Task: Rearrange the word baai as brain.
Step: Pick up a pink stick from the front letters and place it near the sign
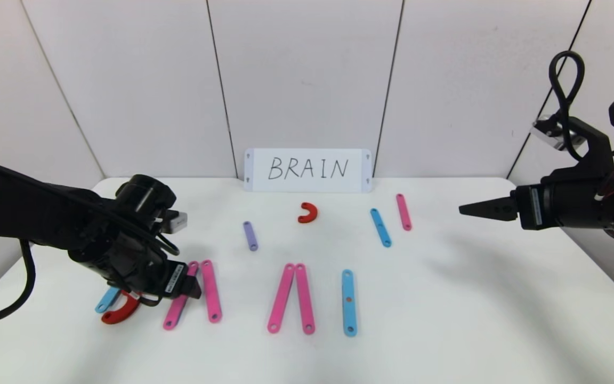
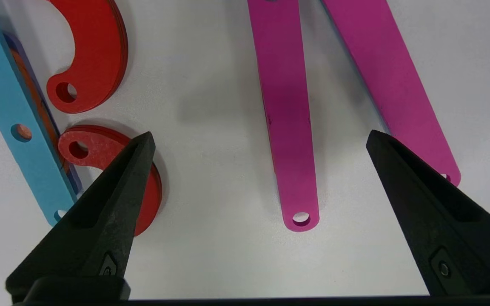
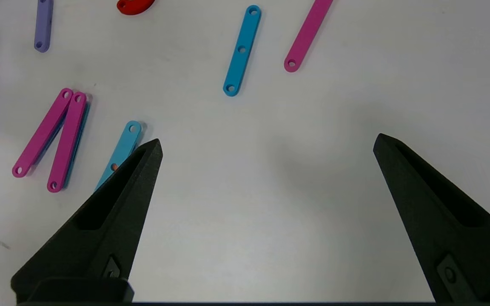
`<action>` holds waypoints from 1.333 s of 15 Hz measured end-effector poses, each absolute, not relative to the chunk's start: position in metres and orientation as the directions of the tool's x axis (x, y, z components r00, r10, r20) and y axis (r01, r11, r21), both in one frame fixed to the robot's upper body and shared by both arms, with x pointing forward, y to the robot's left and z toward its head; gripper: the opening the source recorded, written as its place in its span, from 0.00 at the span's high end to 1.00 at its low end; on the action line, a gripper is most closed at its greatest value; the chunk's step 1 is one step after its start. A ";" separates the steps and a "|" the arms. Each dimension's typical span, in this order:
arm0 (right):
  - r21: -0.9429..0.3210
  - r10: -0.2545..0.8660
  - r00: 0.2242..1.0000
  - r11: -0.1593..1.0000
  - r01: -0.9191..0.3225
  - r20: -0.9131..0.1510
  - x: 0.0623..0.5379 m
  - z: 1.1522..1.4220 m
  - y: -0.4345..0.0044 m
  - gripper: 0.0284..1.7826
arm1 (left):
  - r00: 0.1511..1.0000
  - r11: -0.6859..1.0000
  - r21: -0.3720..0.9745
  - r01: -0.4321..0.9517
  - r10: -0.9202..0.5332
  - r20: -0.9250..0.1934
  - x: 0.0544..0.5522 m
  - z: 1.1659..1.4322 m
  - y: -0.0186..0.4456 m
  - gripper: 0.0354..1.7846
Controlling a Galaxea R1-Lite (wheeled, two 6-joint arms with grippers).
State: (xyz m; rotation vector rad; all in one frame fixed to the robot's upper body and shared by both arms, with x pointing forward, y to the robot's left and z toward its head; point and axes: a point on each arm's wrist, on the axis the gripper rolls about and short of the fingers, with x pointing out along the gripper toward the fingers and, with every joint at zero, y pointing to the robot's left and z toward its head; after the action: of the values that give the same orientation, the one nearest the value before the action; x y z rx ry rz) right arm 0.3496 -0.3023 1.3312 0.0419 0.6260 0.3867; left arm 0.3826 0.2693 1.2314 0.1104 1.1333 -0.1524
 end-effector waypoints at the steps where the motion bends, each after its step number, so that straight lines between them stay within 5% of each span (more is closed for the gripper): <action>1: 0.154 0.365 0.741 0.928 -0.340 -0.563 0.350 1.331 -0.302 0.03 | 0.414 0.984 0.010 0.175 -0.064 -0.908 0.384 1.230 0.269 0.03; 4: 0.155 0.366 0.740 0.927 -0.341 -0.564 0.349 1.331 -0.302 0.03 | 0.411 0.985 0.012 0.175 -0.062 -0.909 0.388 1.225 0.268 0.03; 7: 0.156 0.367 0.739 0.927 -0.341 -0.566 0.349 1.330 -0.302 0.03 | 0.404 0.985 0.012 0.175 -0.061 -0.913 0.389 1.222 0.268 0.15; 15: 0.156 0.368 0.736 0.927 -0.343 -0.569 0.349 1.329 -0.302 0.03 | 0.394 0.984 0.010 0.176 -0.061 -0.917 0.391 1.218 0.268 0.83; 20: 0.159 0.366 0.737 0.928 -0.338 -0.568 0.348 1.329 -0.303 0.03 | 0.416 0.986 0.005 0.170 -0.067 -0.907 0.390 1.226 0.268 0.85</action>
State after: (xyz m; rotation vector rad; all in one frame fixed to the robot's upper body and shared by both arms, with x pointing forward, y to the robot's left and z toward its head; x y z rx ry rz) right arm 0.3482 -0.3033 1.3293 0.0466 0.6330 0.3863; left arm 0.3904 0.2680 1.2256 0.1015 1.1326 -0.1485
